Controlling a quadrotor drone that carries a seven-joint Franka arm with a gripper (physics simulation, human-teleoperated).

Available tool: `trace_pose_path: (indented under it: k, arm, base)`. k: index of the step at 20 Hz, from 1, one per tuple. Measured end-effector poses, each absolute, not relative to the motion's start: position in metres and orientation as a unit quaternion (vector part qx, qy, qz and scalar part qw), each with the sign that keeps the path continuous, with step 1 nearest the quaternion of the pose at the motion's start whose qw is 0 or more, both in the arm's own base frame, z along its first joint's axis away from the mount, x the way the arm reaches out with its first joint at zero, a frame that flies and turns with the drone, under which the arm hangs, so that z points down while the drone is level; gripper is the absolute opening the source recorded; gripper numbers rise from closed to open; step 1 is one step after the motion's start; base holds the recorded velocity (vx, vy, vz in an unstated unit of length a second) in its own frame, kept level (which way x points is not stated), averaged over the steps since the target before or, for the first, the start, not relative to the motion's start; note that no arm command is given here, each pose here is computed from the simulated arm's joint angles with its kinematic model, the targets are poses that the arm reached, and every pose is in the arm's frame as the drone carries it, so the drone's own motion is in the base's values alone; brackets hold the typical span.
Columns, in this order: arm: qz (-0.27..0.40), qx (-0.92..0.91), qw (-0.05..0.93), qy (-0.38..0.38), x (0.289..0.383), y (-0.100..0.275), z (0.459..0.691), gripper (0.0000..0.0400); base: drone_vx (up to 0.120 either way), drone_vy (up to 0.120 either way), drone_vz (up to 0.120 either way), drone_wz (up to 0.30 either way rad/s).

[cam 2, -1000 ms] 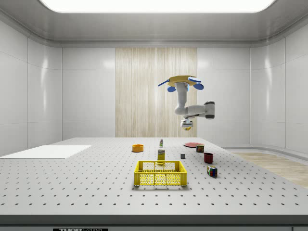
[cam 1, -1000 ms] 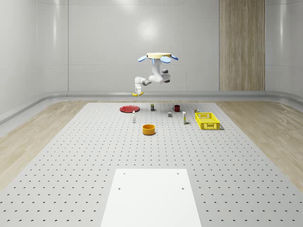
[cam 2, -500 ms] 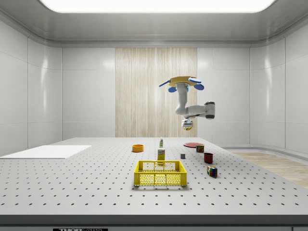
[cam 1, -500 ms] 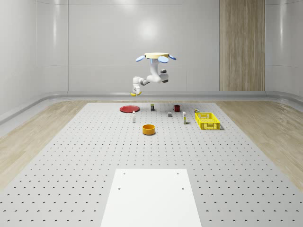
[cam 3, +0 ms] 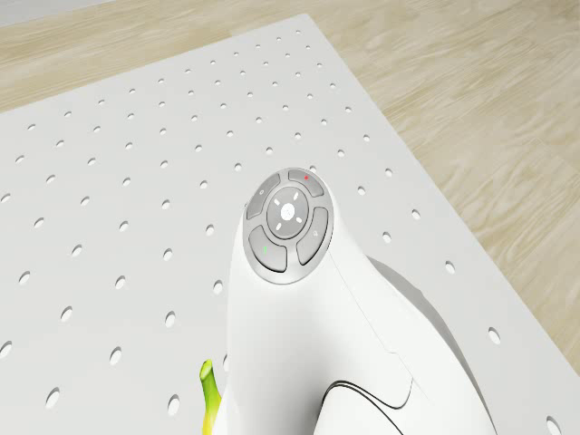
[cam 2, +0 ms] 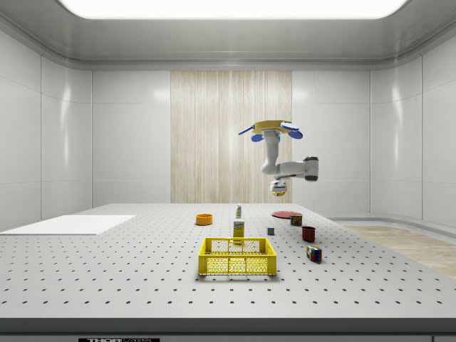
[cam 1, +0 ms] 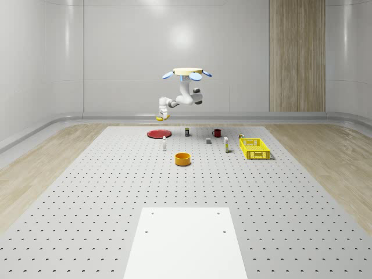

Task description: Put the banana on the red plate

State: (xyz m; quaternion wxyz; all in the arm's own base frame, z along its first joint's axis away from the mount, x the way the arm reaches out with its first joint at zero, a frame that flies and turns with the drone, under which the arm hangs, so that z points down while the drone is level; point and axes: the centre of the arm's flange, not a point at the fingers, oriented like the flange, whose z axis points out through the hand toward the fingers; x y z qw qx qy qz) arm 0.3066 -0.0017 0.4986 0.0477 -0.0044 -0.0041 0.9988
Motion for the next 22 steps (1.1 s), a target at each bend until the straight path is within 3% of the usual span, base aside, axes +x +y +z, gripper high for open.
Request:
trace_pose_path:
  k: [4, 22]
  arm:
    - [0.999, -0.004, 0.048, -0.004, 0.3066, -0.0017, 0.4986, 0.0192]
    - [0.999, -0.004, 0.048, -0.004, 0.3066, -0.0017, 0.4986, 0.0192]
  base:
    - [0.120, 0.000, -0.120, 0.000]
    - [0.000, 0.000, -0.113, 0.000]
